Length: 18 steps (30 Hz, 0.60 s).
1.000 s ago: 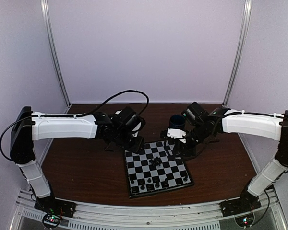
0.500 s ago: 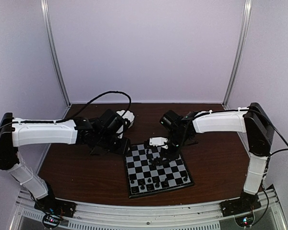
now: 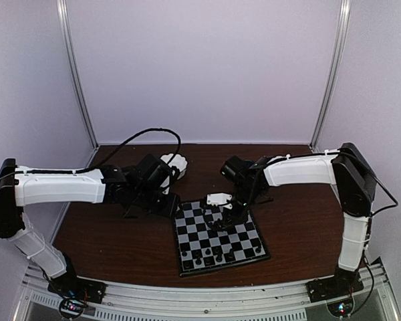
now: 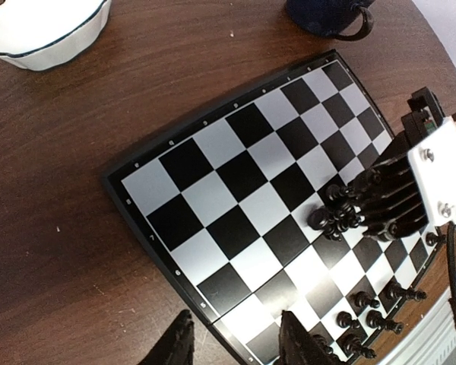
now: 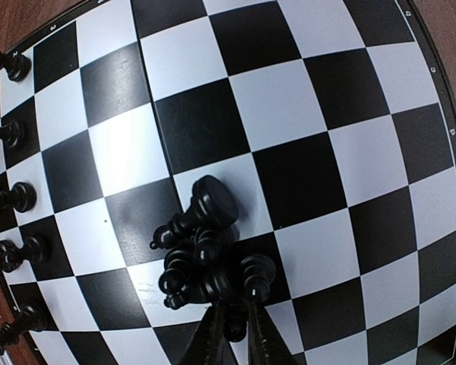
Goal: Set up the chess pieces on the board
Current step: Pick up the pawn from the chessboard.
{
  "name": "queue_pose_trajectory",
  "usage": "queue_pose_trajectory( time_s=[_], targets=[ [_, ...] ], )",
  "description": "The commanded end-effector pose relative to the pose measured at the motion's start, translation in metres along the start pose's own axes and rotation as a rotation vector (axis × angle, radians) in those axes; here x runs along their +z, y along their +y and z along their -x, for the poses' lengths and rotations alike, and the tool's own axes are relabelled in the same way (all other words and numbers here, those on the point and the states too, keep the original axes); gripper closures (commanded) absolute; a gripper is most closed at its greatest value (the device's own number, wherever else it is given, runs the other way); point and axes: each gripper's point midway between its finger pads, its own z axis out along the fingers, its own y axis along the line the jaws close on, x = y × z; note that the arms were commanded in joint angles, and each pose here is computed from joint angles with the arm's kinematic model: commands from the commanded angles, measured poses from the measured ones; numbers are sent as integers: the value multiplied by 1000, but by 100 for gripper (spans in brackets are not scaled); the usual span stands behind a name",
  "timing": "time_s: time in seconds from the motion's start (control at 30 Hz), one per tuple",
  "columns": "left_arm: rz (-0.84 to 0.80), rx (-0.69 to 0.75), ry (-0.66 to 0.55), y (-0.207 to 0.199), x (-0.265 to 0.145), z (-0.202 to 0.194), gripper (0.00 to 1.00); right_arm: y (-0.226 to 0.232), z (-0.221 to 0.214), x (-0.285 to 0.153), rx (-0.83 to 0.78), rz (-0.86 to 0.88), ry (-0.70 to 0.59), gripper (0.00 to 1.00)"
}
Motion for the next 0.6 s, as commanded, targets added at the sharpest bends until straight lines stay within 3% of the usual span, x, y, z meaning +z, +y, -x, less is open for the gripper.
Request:
queue_pose_trajectory(
  time_s=[0.0, 0.57],
  targets=[
    [-34, -11, -33, -8, -1, 8, 61, 0, 9, -11, -17, -20, -25, 88],
    [-46, -15, -39, -10, -4, 9, 61, 39, -31, -69, -52, -75, -23, 92]
  ],
)
